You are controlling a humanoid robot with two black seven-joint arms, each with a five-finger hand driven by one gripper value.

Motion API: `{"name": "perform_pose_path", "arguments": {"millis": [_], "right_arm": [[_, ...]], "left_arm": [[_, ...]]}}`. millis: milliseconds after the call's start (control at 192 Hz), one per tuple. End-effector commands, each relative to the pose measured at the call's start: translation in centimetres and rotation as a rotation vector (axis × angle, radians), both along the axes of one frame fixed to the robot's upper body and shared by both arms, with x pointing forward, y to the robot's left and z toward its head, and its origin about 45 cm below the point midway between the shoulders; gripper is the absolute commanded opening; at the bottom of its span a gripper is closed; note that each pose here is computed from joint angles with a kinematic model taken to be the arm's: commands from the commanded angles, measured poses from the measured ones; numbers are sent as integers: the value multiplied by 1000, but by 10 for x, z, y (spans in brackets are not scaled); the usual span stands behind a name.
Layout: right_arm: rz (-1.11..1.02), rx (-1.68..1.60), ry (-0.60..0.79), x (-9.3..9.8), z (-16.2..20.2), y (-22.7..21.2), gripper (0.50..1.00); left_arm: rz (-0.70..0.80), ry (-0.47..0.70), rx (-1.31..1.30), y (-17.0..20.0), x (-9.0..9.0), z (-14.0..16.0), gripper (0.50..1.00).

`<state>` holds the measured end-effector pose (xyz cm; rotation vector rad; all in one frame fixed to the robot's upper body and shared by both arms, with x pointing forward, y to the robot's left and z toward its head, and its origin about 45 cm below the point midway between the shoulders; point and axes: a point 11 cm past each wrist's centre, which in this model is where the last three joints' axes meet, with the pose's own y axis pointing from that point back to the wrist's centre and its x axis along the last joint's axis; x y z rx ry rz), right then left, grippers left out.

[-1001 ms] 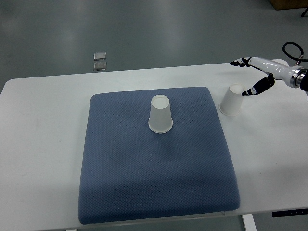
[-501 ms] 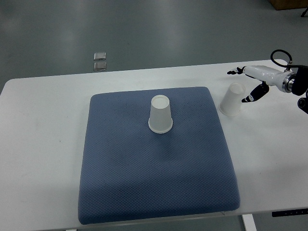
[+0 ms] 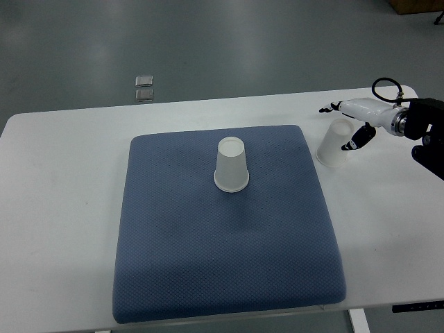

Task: Stack paper cups
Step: 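Close the right hand fingers around the white paper cup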

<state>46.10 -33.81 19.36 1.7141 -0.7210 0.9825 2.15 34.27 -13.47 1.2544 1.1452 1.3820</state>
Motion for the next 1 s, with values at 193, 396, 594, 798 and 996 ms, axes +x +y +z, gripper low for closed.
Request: {"name": "perform_pose_path", "arguments": {"millis": [193,396,594,798,996], "right_arm": [[3,-38,11,-1,-5,-5,825],[7,-42,13,-2,-5,-5,803],[11,-48,16,-2,-6,-6,768],[11,-50,16,-2,-6,-6,709],[13,-49,15,-3,-5,-7,588]], "left_arm": [[0,0,0,0,0,0,1000],[0,0,0,0,0,0,1000],[0,0,0,0,0,0,1000],[0,1,0,0,0,0,1000],[0,0,0,0,0,0,1000]]}}
